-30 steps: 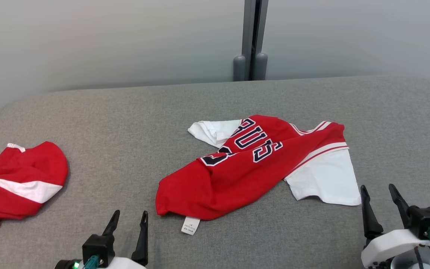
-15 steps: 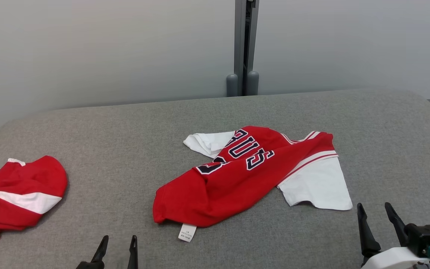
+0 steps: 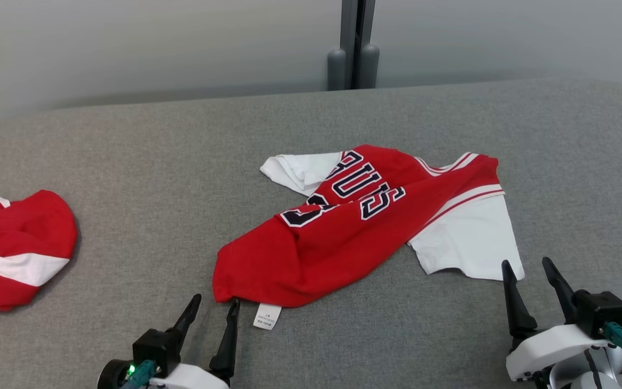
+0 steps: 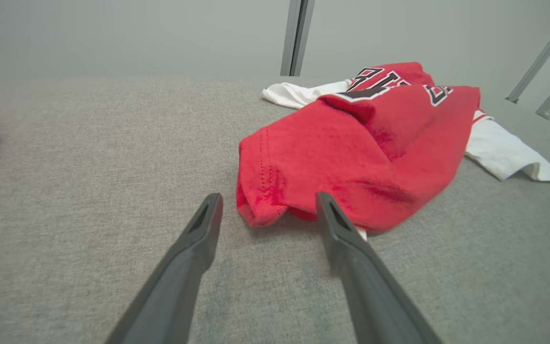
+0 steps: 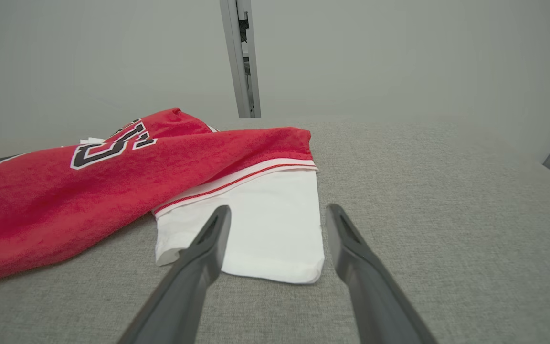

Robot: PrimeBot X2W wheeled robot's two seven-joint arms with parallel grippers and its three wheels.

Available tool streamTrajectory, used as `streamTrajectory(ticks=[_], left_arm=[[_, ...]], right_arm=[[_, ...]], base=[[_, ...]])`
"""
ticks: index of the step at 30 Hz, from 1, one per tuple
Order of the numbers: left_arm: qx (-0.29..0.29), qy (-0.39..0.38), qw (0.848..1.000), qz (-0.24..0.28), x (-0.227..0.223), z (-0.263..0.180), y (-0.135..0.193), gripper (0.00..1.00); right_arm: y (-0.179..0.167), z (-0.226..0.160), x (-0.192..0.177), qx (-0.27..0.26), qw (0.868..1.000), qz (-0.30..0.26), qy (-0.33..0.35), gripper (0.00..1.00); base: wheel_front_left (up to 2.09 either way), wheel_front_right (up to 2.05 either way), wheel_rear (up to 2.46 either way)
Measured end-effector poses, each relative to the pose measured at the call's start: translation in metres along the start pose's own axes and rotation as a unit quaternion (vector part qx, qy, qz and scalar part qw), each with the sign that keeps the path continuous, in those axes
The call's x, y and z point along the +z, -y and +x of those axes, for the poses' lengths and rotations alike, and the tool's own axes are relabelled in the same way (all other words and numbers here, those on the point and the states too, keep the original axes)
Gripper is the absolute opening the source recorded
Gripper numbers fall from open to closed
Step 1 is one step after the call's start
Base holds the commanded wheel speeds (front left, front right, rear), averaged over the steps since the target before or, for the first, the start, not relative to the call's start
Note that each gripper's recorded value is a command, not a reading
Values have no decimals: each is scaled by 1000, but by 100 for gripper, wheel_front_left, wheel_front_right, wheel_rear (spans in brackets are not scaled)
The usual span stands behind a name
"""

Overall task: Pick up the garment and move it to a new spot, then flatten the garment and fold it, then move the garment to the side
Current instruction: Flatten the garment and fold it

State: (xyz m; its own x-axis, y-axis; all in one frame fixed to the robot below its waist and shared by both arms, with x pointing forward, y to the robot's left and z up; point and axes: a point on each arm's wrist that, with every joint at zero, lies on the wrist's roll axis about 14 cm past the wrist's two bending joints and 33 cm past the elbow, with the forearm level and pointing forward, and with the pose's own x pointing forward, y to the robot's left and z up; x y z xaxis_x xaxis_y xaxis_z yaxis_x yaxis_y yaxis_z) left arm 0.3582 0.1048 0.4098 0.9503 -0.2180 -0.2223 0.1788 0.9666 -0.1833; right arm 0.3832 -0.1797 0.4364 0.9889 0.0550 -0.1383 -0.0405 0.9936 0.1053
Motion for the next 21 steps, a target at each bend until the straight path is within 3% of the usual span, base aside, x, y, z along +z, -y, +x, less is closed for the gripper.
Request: streamTrajectory(ticks=[9,16,18,21], left_arm=[[-12,-43,998,-42,-25,25,5,100],[-28,-29,997,-59,-17,30,9,100],[-32,-31,997,-61,-18,29,10,82],[-36,-35,997,-64,-21,28,12,91]], right_arm=[[9,16,-18,-11,1000,-3,-27,100],[14,15,-22,-19,999,-2,-34,100],[13,16,-24,-17,999,-1,-35,100],[12,17,-24,-15,999,0,-37,100]], base=[[0,0,0],[0,0,0],[0,0,0],[0,0,0]])
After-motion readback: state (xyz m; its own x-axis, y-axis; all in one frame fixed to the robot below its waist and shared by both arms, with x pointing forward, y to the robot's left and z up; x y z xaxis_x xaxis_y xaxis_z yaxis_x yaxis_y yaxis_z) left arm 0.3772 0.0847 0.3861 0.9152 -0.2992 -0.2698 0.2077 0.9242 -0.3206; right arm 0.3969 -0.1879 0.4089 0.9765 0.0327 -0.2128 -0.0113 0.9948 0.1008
